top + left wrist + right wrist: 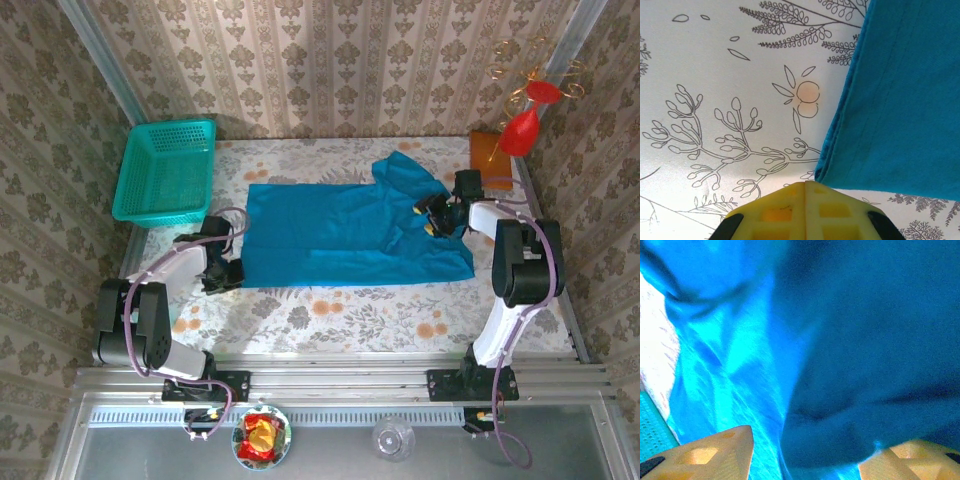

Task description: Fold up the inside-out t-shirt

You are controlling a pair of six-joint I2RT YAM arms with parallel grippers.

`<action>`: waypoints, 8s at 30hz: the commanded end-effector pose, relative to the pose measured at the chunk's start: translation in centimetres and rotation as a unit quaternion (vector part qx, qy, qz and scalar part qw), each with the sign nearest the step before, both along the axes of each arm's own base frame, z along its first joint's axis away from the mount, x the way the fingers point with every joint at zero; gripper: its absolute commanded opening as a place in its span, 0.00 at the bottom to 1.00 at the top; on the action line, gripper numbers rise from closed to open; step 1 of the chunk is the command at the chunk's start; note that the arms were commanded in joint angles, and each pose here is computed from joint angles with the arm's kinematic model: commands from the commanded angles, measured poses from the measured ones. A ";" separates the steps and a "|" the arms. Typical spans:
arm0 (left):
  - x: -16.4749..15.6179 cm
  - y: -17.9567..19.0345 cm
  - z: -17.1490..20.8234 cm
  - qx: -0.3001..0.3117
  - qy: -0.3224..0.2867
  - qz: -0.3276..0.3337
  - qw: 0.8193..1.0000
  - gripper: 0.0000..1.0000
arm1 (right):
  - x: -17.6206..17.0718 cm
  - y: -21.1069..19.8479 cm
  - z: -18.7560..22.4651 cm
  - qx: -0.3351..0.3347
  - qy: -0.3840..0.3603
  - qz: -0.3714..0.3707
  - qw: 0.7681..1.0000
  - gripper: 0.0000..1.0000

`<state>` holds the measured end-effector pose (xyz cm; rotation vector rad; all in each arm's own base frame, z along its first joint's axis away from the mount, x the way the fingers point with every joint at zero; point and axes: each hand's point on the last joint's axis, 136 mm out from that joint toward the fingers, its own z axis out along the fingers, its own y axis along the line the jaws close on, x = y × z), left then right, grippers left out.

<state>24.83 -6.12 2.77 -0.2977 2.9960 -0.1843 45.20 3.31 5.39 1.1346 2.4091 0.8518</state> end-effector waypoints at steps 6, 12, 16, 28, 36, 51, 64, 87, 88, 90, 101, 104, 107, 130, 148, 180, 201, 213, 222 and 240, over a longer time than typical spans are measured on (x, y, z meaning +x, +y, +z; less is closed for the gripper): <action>-0.5 0.4 0.5 0.002 0.001 0.008 1.000 0.08 | 4.0 -0.7 3.1 0.026 -0.059 0.004 0.998 0.57; -0.4 0.2 0.7 -0.004 -0.002 0.006 1.000 0.08 | -0.4 1.6 4.0 -0.009 -0.038 0.067 0.997 0.60; -0.3 0.0 0.9 -0.009 -0.007 0.004 1.000 0.09 | -3.5 3.8 2.3 -0.030 0.001 0.116 0.993 0.70; -0.3 -0.1 1.1 -0.013 -0.011 0.005 1.000 0.09 | -4.0 9.9 0.1 0.025 0.011 0.168 0.985 0.75; -0.2 -0.2 1.4 -0.018 -0.018 0.005 1.000 0.09 | 0.6 14.2 2.4 0.122 -0.058 0.186 0.973 0.73; 1.3 -2.5 2.7 -0.077 -0.047 -0.013 0.996 0.09 | -3.9 7.9 2.8 -0.004 -0.007 0.173 0.985 0.75; 5.8 -6.6 2.6 -0.123 -0.048 -0.033 0.991 0.09 | -8.8 0.4 1.7 0.012 0.011 0.108 0.994 0.76; -2.2 -1.9 -2.1 -0.142 0.009 0.118 0.983 0.10 | -22.4 -3.2 -5.0 -0.013 0.165 -0.030 0.986 0.77; -2.5 -2.0 -1.8 -0.146 0.009 0.125 0.981 0.10 | -22.9 -3.1 -4.8 -0.015 0.164 -0.028 0.986 0.77; -2.7 -2.2 -0.9 -0.157 -0.003 0.132 0.979 0.11 | -23.3 -2.8 -4.0 -0.016 0.155 -0.022 0.988 0.77; 5.1 -6.6 5.1 -0.177 -0.069 0.036 0.981 0.12 | -17.5 -1.6 2.2 0.011 0.024 0.063 0.998 0.79; 7.0 -7.6 3.9 -0.168 -0.057 0.019 0.984 0.11 | -16.0 -1.4 1.6 0.027 0.024 0.072 0.997 0.79; 8.3 -7.4 2.3 -0.147 -0.040 0.018 0.988 0.11 | -15.5 -1.4 0.0 0.037 0.044 0.074 0.996 0.78; 6.9 -0.9 -0.6 -0.124 -0.035 0.085 0.988 0.11 | -19.2 0.0 -2.2 0.013 0.092 0.051 0.994 0.76; 18.0 -2.3 6.1 0.057 -0.094 -0.154 0.982 0.31 | -11.0 0.5 4.3 -0.092 0.024 0.136 0.986 0.76; 25.0 -1.3 -1.0 0.024 -0.007 -0.171 0.985 0.27 | -6.7 2.0 4.0 -0.074 0.032 0.160 0.984 0.75; 25.2 -1.8 0.3 0.010 -0.027 -0.180 0.983 0.01 | 5.8 -1.6 0.7 -0.296 -0.006 0.342 0.892 0.57; 24.8 -1.7 0.2 0.014 -0.022 -0.187 0.982 0.01 | 13.0 1.5 -0.2 -0.332 -0.071 0.450 0.826 0.42; 24.5 -1.3 -0.2 0.022 -0.012 -0.193 0.981 0.01 | 14.6 2.1 -1.9 -0.363 -0.072 0.488 0.790 0.41; 24.6 -0.9 0.3 0.025 -0.016 -0.190 0.981 0.01 | 15.5 2.8 -3.2 -0.366 -0.068 0.461 0.806 0.07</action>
